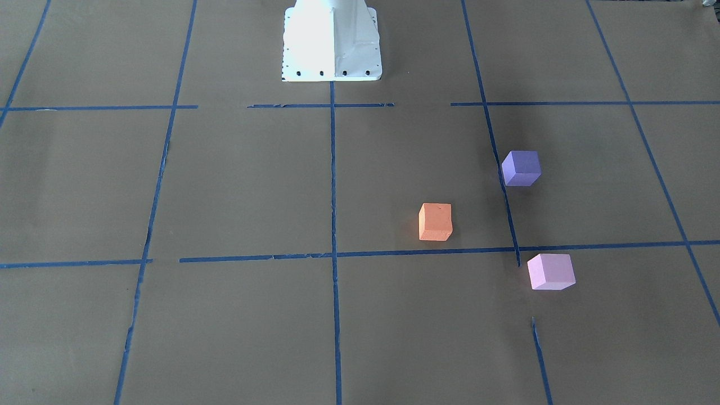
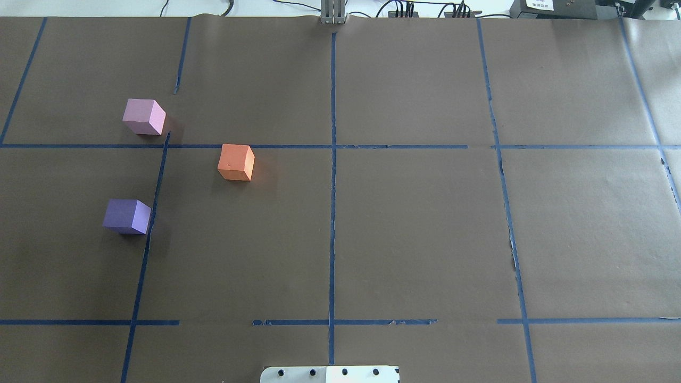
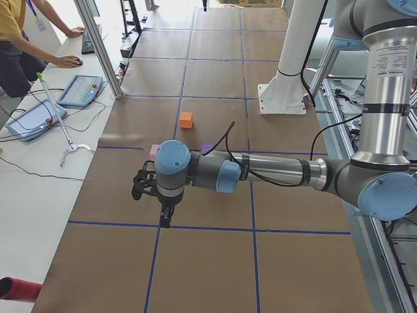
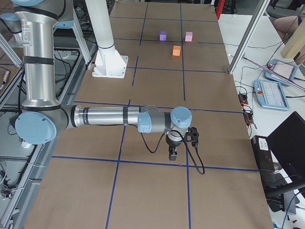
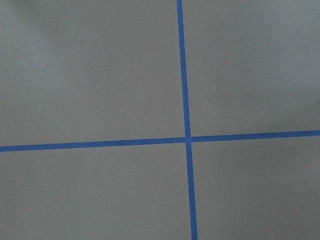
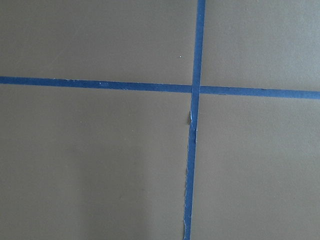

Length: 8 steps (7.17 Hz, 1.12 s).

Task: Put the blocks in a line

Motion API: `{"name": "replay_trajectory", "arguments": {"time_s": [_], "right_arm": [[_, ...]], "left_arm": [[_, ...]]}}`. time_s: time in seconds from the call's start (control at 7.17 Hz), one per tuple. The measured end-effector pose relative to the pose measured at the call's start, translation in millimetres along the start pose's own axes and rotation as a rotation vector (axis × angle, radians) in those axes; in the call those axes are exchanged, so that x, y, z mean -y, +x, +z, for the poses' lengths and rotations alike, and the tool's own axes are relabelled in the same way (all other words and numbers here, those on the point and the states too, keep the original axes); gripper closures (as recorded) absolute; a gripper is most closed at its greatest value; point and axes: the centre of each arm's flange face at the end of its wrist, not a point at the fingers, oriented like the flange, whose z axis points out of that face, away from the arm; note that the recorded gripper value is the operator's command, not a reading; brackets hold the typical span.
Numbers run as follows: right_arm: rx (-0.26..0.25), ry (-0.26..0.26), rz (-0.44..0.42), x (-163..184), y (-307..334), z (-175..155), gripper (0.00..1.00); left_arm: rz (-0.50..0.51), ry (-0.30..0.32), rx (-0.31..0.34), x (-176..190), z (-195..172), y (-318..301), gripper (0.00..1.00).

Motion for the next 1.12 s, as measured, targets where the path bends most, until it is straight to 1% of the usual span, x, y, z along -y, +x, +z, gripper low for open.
{"name": "replay_trajectory", "arguments": {"time_s": [0.56, 0.84, 0.98, 1.12], "right_arm": [[0.000, 0.000, 0.000, 0.0, 0.0, 0.0, 0.00], [0.000, 0.000, 0.000, 0.0, 0.0, 0.0, 0.00], [0.000, 0.000, 0.000, 0.0, 0.0, 0.0, 0.00], [0.000, 0.000, 0.000, 0.0, 0.0, 0.0, 0.00]], "left_arm": [[-0.006, -0.003, 0.000, -4.8, 2.5, -2.2, 0.00], [0.025, 0.024, -0.004, -3.3, -3.0, 7.2, 0.00], [0.058, 0.026, -0.023, 2.4, -0.6, 24.4, 0.00], [0.093, 0.007, -0.055, 15.5, 10.7, 61.3, 0.00]]}}
